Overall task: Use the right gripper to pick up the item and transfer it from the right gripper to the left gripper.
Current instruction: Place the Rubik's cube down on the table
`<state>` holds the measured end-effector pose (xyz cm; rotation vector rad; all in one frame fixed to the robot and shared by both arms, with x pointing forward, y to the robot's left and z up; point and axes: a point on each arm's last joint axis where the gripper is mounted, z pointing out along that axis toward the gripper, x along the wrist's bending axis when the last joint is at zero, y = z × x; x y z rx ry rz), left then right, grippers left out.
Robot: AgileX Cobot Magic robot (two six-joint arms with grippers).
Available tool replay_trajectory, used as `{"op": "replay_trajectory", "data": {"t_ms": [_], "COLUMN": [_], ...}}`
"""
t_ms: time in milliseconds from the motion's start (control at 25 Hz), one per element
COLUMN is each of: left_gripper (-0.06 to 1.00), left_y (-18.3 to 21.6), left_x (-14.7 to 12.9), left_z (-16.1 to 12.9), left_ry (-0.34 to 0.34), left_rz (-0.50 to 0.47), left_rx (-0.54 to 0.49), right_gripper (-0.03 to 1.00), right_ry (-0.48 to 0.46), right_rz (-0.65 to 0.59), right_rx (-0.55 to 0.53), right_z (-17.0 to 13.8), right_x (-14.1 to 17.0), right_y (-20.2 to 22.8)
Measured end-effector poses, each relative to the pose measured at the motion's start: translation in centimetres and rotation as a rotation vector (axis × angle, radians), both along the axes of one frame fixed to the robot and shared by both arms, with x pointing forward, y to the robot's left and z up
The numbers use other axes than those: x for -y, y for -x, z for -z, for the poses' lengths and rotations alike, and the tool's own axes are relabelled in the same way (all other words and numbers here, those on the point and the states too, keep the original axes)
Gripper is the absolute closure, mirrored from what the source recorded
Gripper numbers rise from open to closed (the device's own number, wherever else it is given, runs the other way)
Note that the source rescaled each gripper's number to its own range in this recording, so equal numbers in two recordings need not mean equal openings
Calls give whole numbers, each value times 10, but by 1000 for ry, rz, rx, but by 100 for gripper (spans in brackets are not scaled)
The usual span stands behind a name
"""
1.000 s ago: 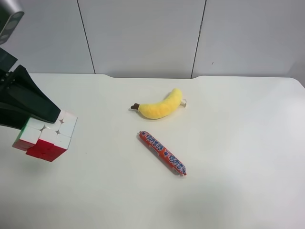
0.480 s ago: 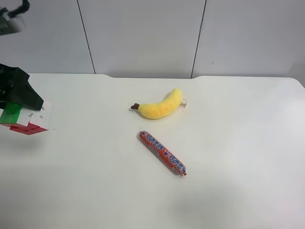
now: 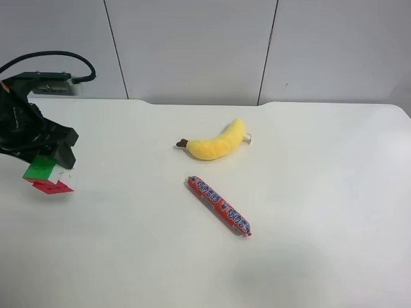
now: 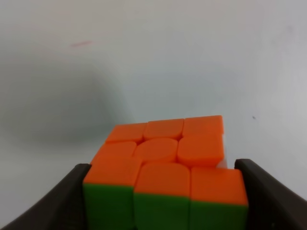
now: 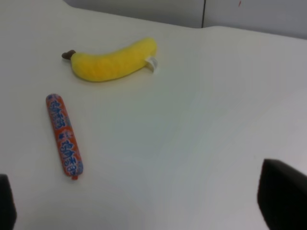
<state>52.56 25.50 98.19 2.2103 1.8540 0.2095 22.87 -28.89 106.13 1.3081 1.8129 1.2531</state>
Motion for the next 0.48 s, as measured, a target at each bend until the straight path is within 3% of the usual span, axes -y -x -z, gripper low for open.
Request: {"op": "replay_trajectory", "data": {"t_ms": [480], "left_gripper": [93], "left_y": [-58], "left_x": [3], "left_z": [46], "left_ry": [-79], "left_rz": [46], "left_rx": [-40], "right_gripper": [-3], "right_ry": [0], "right_rz": [0], "right_rx": [0], "right_z": [0], "right_x": [0], "right_y": [0]}}
